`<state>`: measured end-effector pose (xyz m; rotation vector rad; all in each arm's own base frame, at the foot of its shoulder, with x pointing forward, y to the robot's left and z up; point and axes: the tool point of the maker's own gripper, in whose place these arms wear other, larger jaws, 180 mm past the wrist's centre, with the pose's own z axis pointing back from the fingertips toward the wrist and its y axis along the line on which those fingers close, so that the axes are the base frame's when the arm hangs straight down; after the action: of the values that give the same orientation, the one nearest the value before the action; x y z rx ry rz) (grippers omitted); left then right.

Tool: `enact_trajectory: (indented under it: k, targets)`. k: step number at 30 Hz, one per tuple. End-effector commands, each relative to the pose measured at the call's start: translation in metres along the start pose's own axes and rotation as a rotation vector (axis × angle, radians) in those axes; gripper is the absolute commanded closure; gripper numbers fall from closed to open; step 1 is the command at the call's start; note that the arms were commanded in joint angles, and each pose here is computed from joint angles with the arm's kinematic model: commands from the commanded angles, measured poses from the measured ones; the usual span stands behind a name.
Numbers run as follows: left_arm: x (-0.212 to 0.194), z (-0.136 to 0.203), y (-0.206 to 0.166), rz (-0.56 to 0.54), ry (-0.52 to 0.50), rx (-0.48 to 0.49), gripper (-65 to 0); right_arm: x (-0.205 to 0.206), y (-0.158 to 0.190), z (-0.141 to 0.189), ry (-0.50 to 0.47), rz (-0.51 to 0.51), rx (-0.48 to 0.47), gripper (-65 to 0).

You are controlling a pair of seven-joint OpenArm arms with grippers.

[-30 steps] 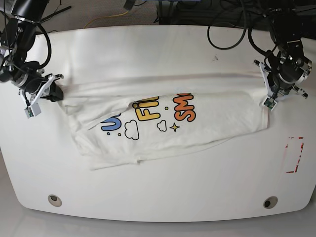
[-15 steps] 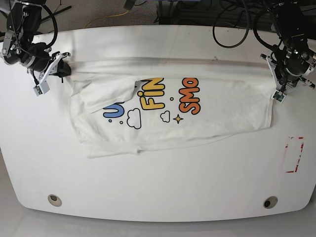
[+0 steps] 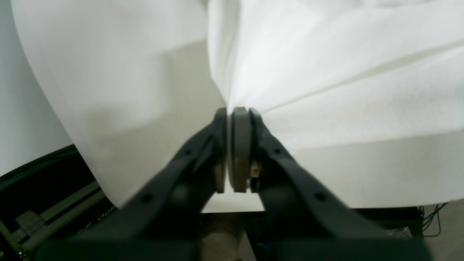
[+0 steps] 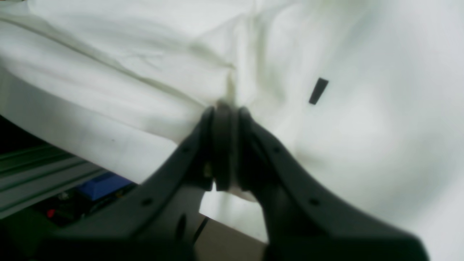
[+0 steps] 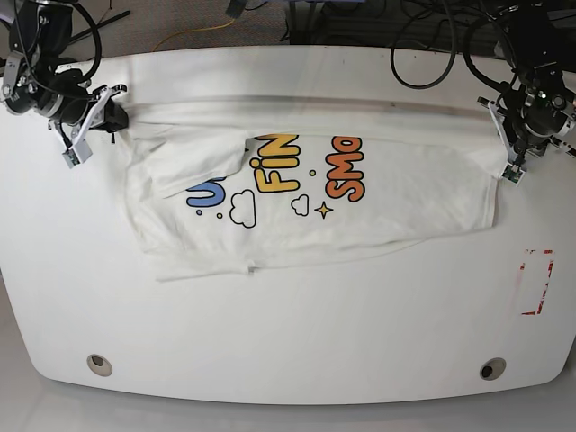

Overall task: Fold the T-shirt properly
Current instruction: 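Release the shirt and reposition both grippers at its collar corners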

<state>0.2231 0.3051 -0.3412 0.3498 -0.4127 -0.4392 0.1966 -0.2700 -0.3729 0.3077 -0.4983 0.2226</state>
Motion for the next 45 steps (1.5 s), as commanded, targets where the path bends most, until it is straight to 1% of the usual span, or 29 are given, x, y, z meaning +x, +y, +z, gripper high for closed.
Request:
enact_trajectory:
  k: [1,3,4,6,8,12,15,19,23,27,29,33,36,40,42,43,45]
  targets:
    - [-0.012,0.008,0.023,0.029,0.042,0.07,-14.2,0.011,-0.008,0.009,-0.017,0.033,-0.032,0.0]
    - [-0.019,0.009,0.026,0.067,0.059,0.077,-21.9,0.011,-0.008,0.009,-0.018,0.035,-0.031,0.0]
    - [-0.023,0.009,0.026,0.091,0.069,0.077,-28.5,0.012,-0.008,0.009,-0.02,0.035,-0.032,0.0]
    - [-0.027,0.01,0.027,0.11,0.077,0.069,-38.1,0.012,-0.008,0.009,-0.02,0.035,-0.032,0.0]
    - [-0.025,0.011,0.022,0.125,0.053,0.028,-41.8,0.012,-0.008,0.009,-0.02,0.035,-0.032,0.0]
    - [-0.02,0.015,0.015,0.147,-0.034,-0.077,-42.1,0.013,-0.007,0.009,-0.025,0.033,-0.026,0.0]
    - [-0.012,0.023,0.013,0.192,-0.143,-0.193,-42.1,0.013,-0.007,0.009,-0.026,0.033,-0.028,0.0]
    - [-0.008,0.027,0.015,0.272,-0.237,-0.331,-42.1,0.012,-0.007,0.01,-0.027,0.028,-0.03,0.0]
    - [-0.011,0.026,0.023,0.321,-0.267,-0.429,-42.1,0.012,-0.007,0.009,-0.028,0.027,-0.029,0.0]
    - [-0.01,0.026,0.024,0.396,-0.309,-0.526,-42.1,0.012,-0.007,0.009,-0.028,0.026,-0.028,0.0]
    - [-0.008,0.025,0.022,0.4,-0.313,-0.568,-42.1,0.013,-0.007,0.009,-0.031,0.025,-0.029,0.0]
    - [-0.002,0.029,0.008,0.399,-0.323,-0.686,-42.1,0.014,-0.007,0.009,-0.036,0.022,-0.028,0.0]
    - [-0.007,0.033,0.006,0.414,-0.323,-0.722,-42.1,0.014,-0.007,0.009,-0.036,0.022,-0.028,0.0]
    - [-0.002,0.037,0.004,0.403,-0.337,-0.729,-42.1,0.014,-0.007,0.009,-0.036,0.022,-0.028,0.0]
    - [0.005,0.042,-0.001,0.374,-0.356,-0.732,-42.1,0.015,-0.001,0.007,-0.048,0.019,-0.021,0.0]
    - [0.01,0.044,-0.009,0.358,-0.371,-0.746,-42.1,0.017,0.001,0.007,-0.053,0.024,-0.02,0.0]
    - [0.025,0.054,-0.029,0.284,-0.4,-0.776,-42.1,0.02,0.004,0.008,-0.065,0.033,-0.016,0.0]
